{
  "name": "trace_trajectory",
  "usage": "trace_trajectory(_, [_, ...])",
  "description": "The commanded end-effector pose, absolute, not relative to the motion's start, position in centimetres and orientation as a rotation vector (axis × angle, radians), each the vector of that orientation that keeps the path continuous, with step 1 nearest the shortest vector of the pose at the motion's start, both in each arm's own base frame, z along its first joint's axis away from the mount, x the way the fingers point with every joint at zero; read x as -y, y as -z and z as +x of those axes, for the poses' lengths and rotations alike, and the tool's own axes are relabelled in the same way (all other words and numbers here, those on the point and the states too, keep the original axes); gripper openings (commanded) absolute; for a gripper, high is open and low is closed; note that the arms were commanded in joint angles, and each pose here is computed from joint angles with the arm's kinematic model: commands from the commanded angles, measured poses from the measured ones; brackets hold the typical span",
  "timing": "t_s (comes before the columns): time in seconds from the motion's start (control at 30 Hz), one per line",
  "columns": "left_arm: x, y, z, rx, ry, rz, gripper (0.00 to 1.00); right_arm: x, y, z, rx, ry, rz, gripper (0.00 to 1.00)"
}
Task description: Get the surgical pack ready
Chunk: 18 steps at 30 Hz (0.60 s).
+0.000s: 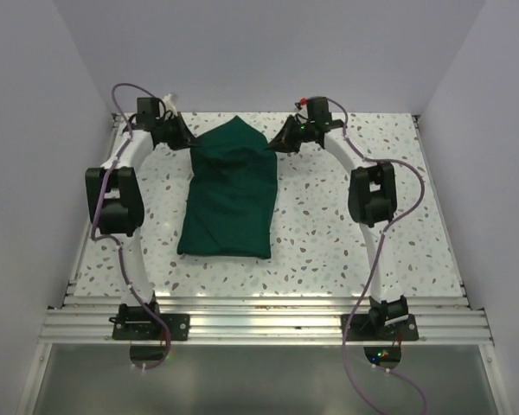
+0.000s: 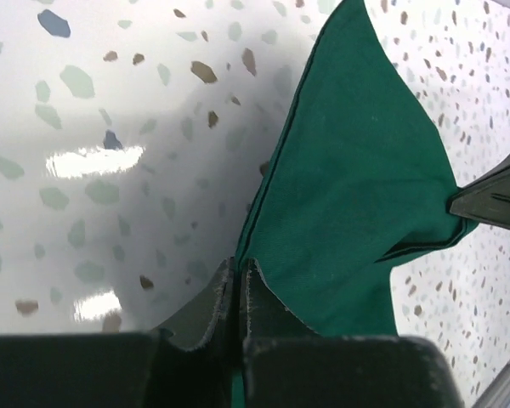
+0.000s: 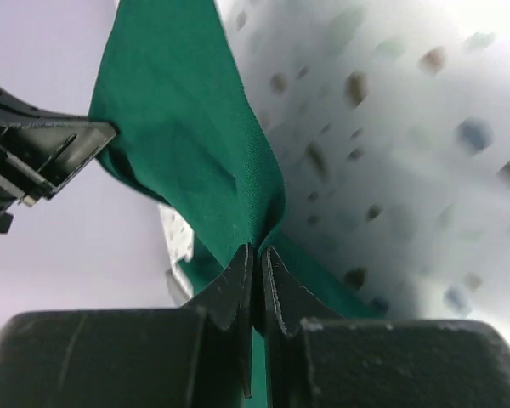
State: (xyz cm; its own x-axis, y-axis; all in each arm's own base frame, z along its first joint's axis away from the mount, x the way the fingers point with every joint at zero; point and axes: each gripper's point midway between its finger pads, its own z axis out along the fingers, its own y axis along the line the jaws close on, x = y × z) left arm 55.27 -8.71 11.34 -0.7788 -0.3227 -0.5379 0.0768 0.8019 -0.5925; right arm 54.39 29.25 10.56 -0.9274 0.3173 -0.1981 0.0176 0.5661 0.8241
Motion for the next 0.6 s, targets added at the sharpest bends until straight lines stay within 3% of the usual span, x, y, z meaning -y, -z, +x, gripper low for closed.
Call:
trace_trajectory(0.0, [7.6,-16.3,52.6,-2.278,0.749,-0.123,0.00,-30.2,-18.3,50.7,-2.414,-1.375,0.099,0.00])
trace_trajectory(0.23, [7.9,-17.6,47.0,-2.317,0.757,-0.124,0.00,-31.4,-21.7,45.3,-2.444,-1.410,-0.005,0.00])
trace_trajectory(0.57, [7.6,-18.0,40.5,-2.345,0.708,-0.141,0.00,-30.5,-21.1,38.3,-2.530,-1.385,-0.055,0.00])
